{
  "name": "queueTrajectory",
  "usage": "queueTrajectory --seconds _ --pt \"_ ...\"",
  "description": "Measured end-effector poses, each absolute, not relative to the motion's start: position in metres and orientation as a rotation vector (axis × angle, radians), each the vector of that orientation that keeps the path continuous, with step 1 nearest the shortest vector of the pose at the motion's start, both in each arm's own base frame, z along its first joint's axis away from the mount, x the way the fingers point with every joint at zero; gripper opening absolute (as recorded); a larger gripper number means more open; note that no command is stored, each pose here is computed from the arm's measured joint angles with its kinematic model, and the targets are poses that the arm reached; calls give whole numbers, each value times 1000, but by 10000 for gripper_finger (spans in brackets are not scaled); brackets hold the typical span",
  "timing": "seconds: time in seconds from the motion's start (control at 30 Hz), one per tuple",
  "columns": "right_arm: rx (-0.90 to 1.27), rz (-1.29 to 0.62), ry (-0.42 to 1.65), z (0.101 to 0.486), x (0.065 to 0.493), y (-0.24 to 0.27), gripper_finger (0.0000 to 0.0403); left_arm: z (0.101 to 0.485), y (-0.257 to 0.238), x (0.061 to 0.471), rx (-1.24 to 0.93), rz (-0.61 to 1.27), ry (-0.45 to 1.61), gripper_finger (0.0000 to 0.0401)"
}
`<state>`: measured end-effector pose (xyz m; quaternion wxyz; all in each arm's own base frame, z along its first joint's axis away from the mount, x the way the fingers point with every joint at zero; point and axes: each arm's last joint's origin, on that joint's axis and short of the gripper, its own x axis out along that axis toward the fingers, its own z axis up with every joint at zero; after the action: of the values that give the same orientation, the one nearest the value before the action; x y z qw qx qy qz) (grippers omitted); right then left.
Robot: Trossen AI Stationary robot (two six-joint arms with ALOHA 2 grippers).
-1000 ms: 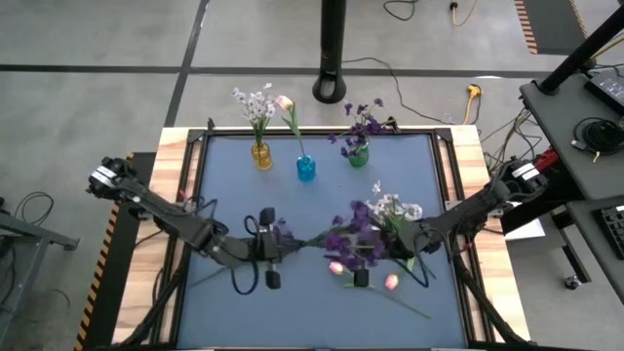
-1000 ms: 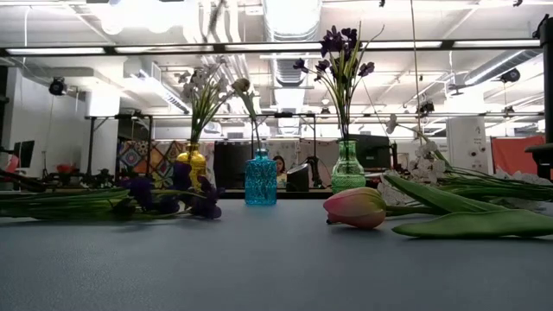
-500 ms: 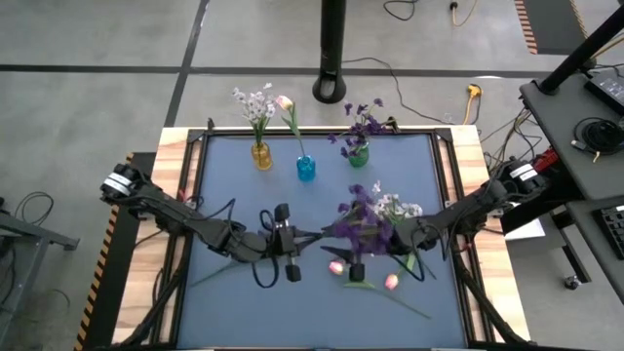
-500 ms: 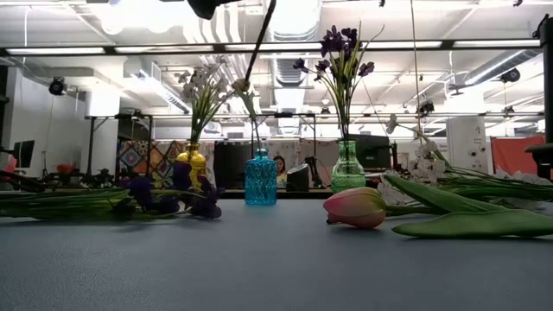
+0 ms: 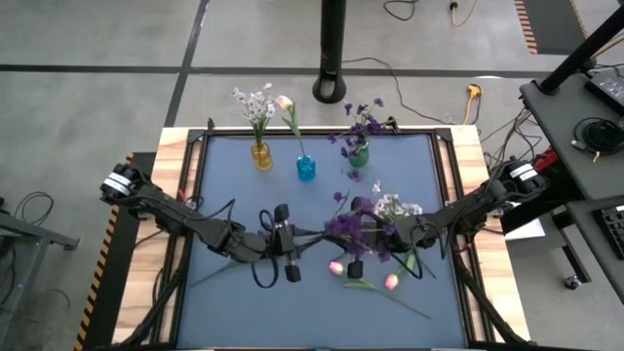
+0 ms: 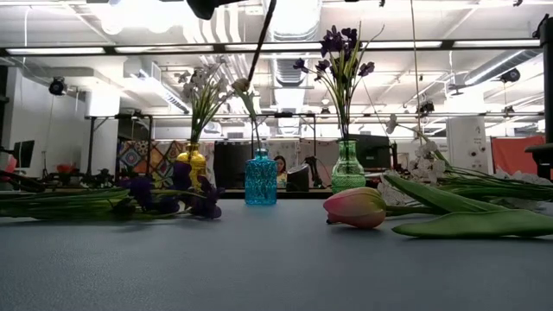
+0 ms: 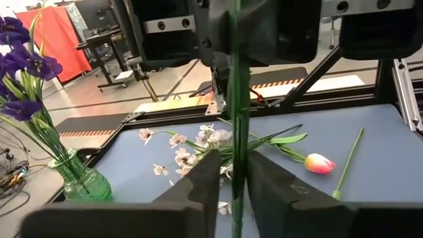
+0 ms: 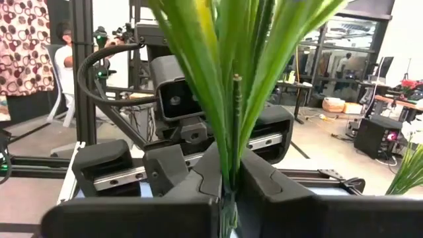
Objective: Sort flowers into vase by color
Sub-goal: Put the top purple flower into the green vase
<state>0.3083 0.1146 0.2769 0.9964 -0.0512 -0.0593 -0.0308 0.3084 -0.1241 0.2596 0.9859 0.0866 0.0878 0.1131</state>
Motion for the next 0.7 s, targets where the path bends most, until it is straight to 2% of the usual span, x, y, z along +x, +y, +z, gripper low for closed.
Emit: queueTrajectory --seconds 0.23,0.37,0.5,0.7 --pt "-84 -65 -123 285 303 112 21 261 -122 303 170 231 217 167" --pt "-94 -156 -78 293 293 106 22 267 -117 293 178 232 262 212" --pt "-103 -346 -11 304 278 94 22 278 -110 278 171 237 307 232" --pt "-69 -658 64 318 251 66 22 296 -99 254 182 245 331 235"
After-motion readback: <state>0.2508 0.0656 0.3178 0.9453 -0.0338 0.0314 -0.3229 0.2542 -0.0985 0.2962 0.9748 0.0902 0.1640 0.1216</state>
